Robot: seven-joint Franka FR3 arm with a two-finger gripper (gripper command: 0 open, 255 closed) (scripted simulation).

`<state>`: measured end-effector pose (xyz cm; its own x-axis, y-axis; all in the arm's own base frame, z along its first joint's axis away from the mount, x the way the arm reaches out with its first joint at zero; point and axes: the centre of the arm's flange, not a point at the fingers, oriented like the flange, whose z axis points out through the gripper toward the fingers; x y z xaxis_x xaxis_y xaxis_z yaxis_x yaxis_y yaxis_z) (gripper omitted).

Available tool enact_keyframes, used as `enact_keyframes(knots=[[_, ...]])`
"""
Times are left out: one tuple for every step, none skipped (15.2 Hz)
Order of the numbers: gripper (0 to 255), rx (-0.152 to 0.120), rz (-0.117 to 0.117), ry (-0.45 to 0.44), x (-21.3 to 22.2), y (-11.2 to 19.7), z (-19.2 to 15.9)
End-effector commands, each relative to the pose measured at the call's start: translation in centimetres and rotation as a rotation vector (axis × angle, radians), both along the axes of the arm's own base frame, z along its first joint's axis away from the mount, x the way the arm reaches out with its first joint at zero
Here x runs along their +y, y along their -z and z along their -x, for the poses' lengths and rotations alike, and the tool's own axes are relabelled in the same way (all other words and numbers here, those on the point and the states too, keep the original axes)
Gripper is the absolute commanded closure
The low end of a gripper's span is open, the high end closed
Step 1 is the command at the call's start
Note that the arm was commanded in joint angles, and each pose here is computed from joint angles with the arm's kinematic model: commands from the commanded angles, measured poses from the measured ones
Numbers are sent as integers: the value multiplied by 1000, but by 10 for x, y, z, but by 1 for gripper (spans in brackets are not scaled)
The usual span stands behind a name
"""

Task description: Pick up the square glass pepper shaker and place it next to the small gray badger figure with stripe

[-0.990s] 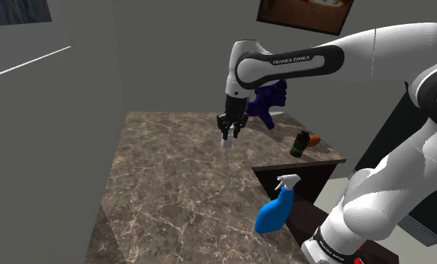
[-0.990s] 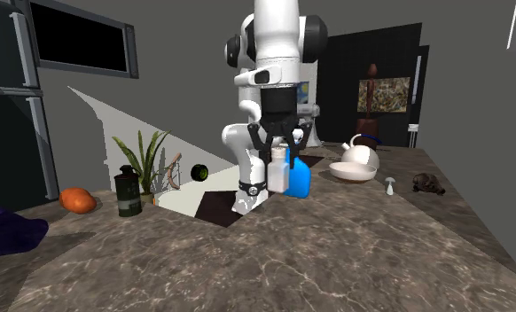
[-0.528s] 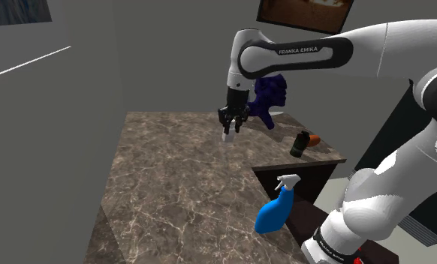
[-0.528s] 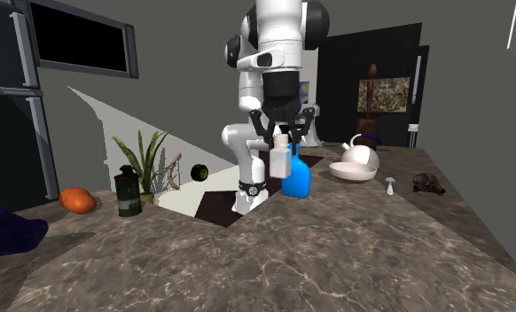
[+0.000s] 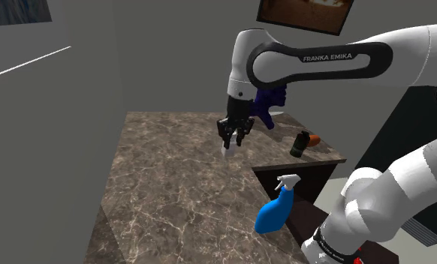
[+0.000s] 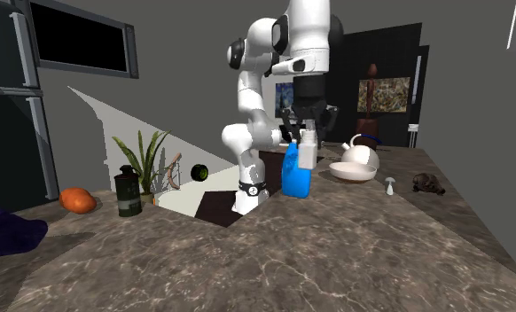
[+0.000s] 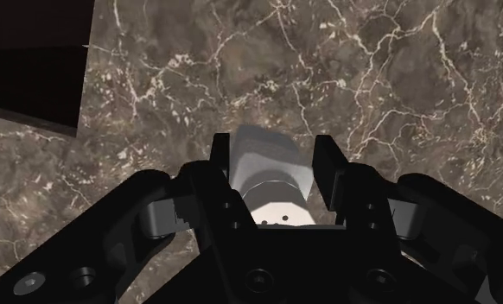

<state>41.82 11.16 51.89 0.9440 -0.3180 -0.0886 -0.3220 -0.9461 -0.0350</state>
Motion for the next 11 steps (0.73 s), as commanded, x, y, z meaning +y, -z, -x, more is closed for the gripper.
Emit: enact_keyframes(knots=[[255, 0, 1, 2, 20, 0, 17], [255, 0, 1, 2, 31, 0, 25], [255, 0, 1, 2, 41, 0, 33], [255, 0, 1, 2, 51, 0, 42], [255, 0, 1, 2, 62, 0, 50], [255, 0, 1, 2, 72, -1, 58], [255, 0, 1, 2, 82, -1, 66], [255, 0, 1, 2, 93, -1, 74], [255, 0, 1, 2, 103, -1, 83], [255, 0, 1, 2, 113, -1, 91], [255, 0, 1, 2, 124, -1, 99]])
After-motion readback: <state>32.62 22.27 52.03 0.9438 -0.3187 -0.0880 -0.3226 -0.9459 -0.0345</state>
